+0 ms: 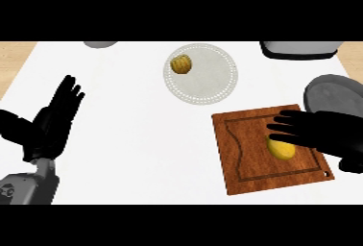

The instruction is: Pick the lemon from the cutting board and place it in the pan

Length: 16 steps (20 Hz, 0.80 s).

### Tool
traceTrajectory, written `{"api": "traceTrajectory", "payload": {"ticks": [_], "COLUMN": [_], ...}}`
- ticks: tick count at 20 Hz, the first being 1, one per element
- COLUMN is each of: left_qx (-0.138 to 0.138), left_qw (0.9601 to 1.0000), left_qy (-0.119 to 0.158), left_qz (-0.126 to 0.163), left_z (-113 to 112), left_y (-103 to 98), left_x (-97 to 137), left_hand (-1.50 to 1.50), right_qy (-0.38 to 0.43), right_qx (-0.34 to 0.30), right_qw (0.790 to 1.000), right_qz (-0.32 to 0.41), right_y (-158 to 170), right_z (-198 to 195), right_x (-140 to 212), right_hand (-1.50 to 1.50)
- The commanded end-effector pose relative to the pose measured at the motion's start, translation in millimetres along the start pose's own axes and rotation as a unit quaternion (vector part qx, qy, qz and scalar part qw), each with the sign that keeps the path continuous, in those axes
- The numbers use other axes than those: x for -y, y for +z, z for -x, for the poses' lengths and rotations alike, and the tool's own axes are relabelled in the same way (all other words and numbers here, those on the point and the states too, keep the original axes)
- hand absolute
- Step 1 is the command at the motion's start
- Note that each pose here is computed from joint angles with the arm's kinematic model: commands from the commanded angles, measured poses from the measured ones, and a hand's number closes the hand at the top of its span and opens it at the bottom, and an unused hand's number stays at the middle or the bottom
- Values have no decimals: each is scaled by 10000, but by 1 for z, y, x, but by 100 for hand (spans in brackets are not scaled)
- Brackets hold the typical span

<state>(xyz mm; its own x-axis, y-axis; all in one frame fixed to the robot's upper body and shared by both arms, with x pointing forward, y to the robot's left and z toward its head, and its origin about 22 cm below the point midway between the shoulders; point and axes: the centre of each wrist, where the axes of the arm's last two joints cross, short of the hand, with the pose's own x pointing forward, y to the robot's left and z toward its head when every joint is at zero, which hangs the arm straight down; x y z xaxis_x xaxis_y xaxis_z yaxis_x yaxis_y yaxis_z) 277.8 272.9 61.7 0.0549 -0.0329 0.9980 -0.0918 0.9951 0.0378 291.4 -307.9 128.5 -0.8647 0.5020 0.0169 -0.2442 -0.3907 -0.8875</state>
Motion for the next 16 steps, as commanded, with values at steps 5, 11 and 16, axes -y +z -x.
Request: {"api": "traceTrajectory", "payload": {"ticks": [5,11,16], "left_qx": [-28,79,51], "left_qw": [10000,9999,10000], "left_qy": [1,-59,-33], "left_qz": [-14,-26,69], "left_z": [19,-2,-13], "left_y": [-15,-6,-11], "left_x": [13,22,2], "left_hand": [0,0,0], "right_qy": [65,-78,169], "right_qx": [-410,-223,-296], "right_qw": [9990,9996,9983], "right_qz": [-139,-137,-471], "right_y": [-29,-42,-53], "right_z": [1,-6,14], "right_x": [-11,-20,-61], "right_hand": [-150,-150,-150]}}
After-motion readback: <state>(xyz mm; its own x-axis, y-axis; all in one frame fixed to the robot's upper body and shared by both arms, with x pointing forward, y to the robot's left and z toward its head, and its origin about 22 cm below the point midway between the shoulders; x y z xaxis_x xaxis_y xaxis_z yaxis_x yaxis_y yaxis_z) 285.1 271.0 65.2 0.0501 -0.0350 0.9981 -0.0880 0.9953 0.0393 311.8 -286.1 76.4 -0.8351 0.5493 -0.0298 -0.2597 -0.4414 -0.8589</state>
